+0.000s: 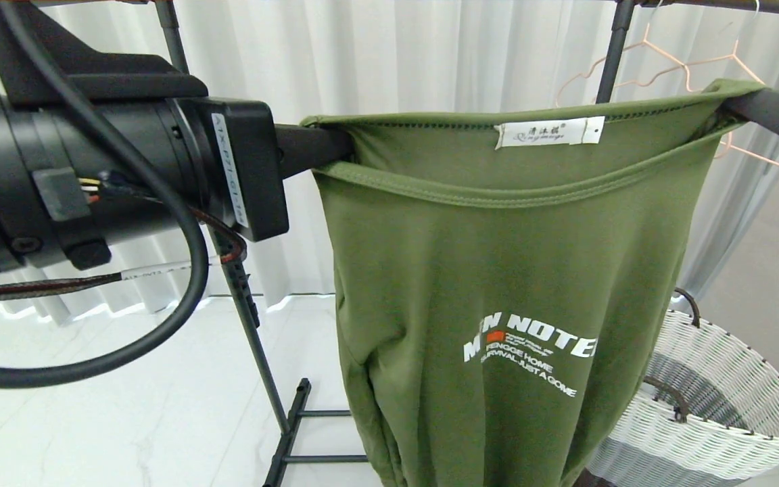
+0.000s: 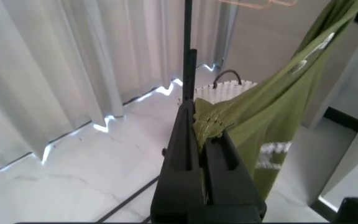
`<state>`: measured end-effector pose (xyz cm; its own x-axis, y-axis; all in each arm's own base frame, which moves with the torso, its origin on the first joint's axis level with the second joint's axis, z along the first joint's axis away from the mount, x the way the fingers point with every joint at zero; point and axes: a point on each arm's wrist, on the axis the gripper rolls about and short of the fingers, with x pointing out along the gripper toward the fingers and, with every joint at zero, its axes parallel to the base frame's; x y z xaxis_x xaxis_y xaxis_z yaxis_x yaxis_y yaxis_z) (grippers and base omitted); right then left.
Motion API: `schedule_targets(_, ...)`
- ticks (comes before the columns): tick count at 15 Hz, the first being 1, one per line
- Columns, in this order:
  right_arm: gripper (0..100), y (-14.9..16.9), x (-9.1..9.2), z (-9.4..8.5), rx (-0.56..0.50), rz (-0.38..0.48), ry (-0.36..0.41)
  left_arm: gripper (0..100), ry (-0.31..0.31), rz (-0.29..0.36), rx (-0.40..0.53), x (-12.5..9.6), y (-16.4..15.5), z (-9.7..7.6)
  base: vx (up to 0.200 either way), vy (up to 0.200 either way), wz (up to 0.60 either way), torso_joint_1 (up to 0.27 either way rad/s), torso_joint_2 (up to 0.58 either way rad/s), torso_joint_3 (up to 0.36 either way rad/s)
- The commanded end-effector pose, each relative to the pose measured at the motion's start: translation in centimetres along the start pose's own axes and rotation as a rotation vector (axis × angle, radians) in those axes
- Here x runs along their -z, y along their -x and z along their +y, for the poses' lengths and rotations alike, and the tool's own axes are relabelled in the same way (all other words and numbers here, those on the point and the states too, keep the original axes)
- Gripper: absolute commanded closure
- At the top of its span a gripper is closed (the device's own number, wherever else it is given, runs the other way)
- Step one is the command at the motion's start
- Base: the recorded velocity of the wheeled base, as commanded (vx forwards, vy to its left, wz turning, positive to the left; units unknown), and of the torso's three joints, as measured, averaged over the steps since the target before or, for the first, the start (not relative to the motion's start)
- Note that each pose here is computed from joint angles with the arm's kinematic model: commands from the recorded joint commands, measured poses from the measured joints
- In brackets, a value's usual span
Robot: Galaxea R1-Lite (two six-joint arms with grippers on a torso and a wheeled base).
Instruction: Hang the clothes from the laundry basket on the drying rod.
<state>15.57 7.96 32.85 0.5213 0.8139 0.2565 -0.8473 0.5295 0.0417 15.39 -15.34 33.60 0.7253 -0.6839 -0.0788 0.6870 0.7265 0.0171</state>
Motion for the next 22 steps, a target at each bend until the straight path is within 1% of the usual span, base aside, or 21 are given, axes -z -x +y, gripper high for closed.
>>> schedule_targets(1,100,0.0,0.1,0.0,0.001,0.003,-0.002,100,0.000,-0.007,-0.005,-0.2,0.2,0.1,0.000,0.000,0.00,0.000,0.00,0.000)
schedule_targets(2,100,-0.1,0.2,-0.1,0.000,0.010,-0.007,100,0.001,-0.004,-0.006,-0.1,0.2,0.1,0.000,0.000,0.00,0.000,0.00,0.000)
schedule_targets(3,0,0.0,0.2,0.0,0.003,0.020,-0.013,100,0.001,-0.002,-0.006,0.0,0.1,0.1,0.000,0.000,0.00,0.000,0.00,0.000)
schedule_targets(5,0,0.3,0.3,0.1,0.008,0.031,-0.011,100,0.005,0.001,-0.011,0.1,0.1,0.2,0.000,0.000,0.00,0.000,0.00,0.000)
schedule_targets(6,0,0.6,0.8,0.0,0.020,0.044,-0.009,100,0.002,0.009,-0.023,0.3,0.1,0.4,0.000,0.000,0.00,0.000,0.00,0.000)
schedule_targets(10,0,1.9,2.0,0.4,0.036,0.072,-0.013,100,0.011,0.026,-0.107,0.7,0.0,2.3,0.000,0.000,0.00,0.000,0.00,0.000)
schedule_targets(12,0,2.0,2.1,0.4,0.036,0.074,-0.013,100,0.012,0.046,-0.128,1.3,0.0,2.7,0.000,0.000,0.00,0.000,0.00,0.000)
schedule_targets(14,0,2.0,2.2,0.4,0.038,0.075,-0.012,100,0.013,0.057,-0.133,1.7,0.0,2.8,0.000,0.000,0.00,0.000,0.00,0.000)
schedule_targets(15,0,2.0,2.2,0.2,0.050,0.078,-0.010,100,0.014,0.059,-0.147,1.7,0.2,3.1,0.000,0.000,0.00,0.000,0.00,0.000)
schedule_targets(16,0,2.2,2.4,-0.5,0.089,0.092,0.000,100,0.015,0.059,-0.168,1.9,0.7,3.4,0.000,0.000,0.00,0.000,0.00,0.000)
schedule_targets(17,0,2.5,2.7,-1.3,0.136,0.124,0.015,100,0.011,0.065,-0.186,2.2,1.2,3.7,0.000,0.000,0.00,0.000,0.00,0.000)
schedule_targets(18,0,3.8,3.9,-2.9,0.252,0.252,0.054,100,-0.006,0.090,-0.233,3.3,2.3,4.5,0.000,0.000,0.00,0.000,0.00,0.000)
schedule_targets(19,0,5.0,4.9,-3.7,0.333,0.371,0.069,100,-0.023,0.114,-0.263,4.2,3.1,4.9,0.000,0.000,0.00,0.000,0.00,0.000)
schedule_targets(20,0,6.1,5.9,-4.2,0.401,0.476,0.068,100,-0.033,0.134,-0.286,5.0,3.9,5.2,0.000,0.000,0.00,0.000,0.00,0.000)
schedule_targets(21,0,6.8,6.8,-4.3,0.479,0.568,0.071,100,-0.031,0.147,-0.301,5.7,4.6,5.3,0.000,0.000,0.00,0.000,0.00,0.000)
schedule_targets(22,0,7.2,7.6,-4.3,0.562,0.623,0.069,100,-0.029,0.153,-0.308,6.2,5.2,5.2,0.000,0.000,0.00,0.000,0.00,0.000)
